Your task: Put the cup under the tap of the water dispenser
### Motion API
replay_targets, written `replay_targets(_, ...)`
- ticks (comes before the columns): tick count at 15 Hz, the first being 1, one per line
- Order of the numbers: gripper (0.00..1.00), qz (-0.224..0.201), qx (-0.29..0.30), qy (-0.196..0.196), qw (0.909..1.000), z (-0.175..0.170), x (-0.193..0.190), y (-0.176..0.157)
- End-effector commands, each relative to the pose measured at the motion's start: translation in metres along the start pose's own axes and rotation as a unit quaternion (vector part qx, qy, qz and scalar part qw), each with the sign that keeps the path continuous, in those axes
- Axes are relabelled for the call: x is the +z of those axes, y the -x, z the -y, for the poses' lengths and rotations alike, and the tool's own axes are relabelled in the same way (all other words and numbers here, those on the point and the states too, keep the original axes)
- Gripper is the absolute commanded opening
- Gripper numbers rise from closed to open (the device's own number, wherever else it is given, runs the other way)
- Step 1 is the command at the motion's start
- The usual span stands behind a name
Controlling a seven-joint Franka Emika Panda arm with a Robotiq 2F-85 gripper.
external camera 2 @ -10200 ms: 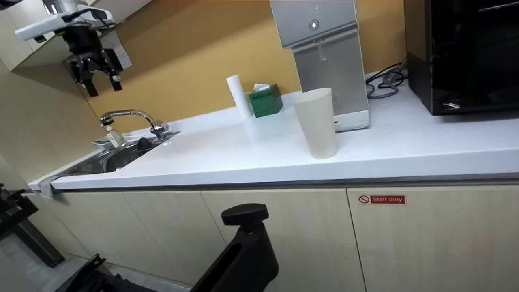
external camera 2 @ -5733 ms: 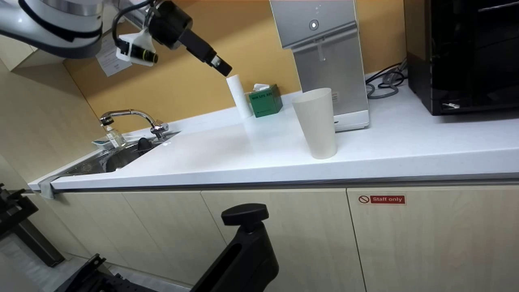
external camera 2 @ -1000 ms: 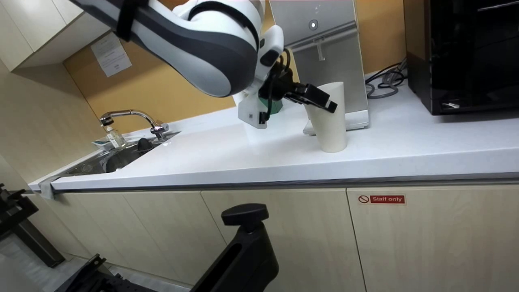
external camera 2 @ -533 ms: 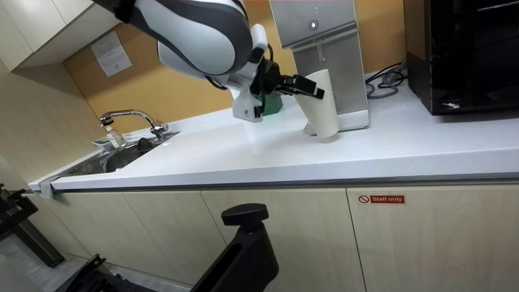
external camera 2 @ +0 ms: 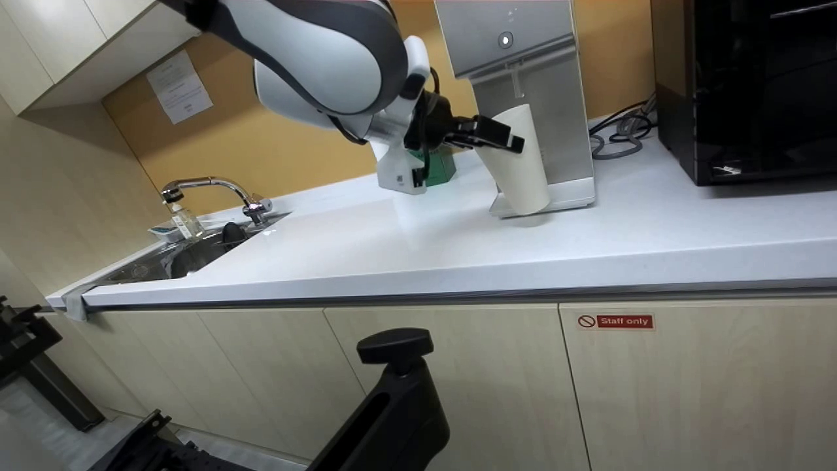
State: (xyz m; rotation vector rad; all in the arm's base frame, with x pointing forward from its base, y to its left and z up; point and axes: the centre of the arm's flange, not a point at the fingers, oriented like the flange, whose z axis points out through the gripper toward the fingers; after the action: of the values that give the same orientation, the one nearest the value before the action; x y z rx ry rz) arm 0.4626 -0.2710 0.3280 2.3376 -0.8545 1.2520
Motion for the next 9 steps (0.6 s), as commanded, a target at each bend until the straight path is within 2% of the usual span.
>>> replay_targets(1, 0.42, -0.012, 0.013, -0.010, 0.9998, -0.003, 0.002, -0.006)
replay_targets(9, 0.42, -0.005, 0.007, -0.046, 0.9989, 0.021, 0.005, -0.014)
